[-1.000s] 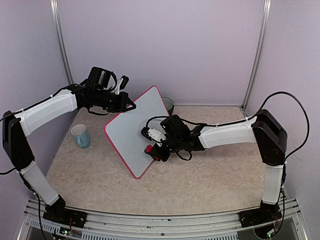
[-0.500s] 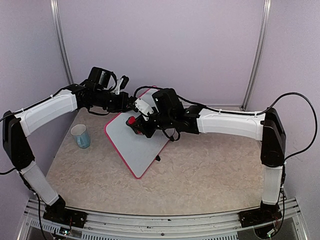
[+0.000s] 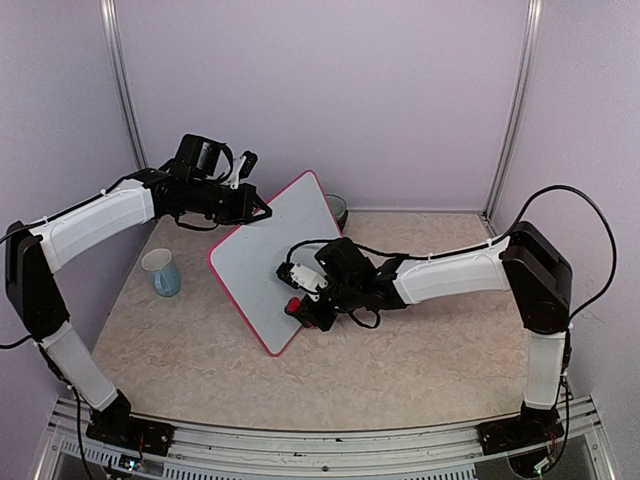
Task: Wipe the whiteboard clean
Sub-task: Erase the whiteboard at the center of the board.
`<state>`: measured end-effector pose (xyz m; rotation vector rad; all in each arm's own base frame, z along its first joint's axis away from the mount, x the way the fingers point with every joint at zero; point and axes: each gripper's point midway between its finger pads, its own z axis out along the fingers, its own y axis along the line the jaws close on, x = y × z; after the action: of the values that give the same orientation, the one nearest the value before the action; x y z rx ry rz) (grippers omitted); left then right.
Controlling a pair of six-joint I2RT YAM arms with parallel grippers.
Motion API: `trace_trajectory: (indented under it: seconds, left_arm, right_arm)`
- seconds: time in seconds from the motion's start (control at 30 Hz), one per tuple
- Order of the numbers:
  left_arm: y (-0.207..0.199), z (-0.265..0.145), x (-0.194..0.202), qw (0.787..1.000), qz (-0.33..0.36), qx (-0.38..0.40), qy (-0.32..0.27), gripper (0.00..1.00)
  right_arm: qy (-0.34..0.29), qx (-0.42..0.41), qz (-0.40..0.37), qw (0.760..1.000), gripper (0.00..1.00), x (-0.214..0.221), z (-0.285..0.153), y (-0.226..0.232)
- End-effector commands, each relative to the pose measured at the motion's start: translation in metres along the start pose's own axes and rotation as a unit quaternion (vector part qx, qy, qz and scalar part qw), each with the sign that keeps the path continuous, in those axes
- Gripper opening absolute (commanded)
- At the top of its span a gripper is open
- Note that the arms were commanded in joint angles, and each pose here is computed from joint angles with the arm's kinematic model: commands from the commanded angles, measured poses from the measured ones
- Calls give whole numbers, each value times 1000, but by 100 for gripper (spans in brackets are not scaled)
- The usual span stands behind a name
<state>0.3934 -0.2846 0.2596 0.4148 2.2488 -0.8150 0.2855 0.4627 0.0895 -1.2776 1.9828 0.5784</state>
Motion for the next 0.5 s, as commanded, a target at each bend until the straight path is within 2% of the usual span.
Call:
trace_trajectory:
  seconds: [0.0, 0.33, 0.47]
  left_arm:
    - [-2, 18, 26, 999, -8, 9, 42, 0]
    - [-1, 19, 28, 999, -9, 7, 43, 0]
    - [-1, 18, 27, 999, -8, 7, 42, 0]
  right_arm:
    - [-18, 17, 3, 1000, 0, -13, -9, -9]
    - [-95, 47, 46, 993, 0, -66, -62, -84]
    - [-88, 54, 49, 993, 0, -61, -56, -96]
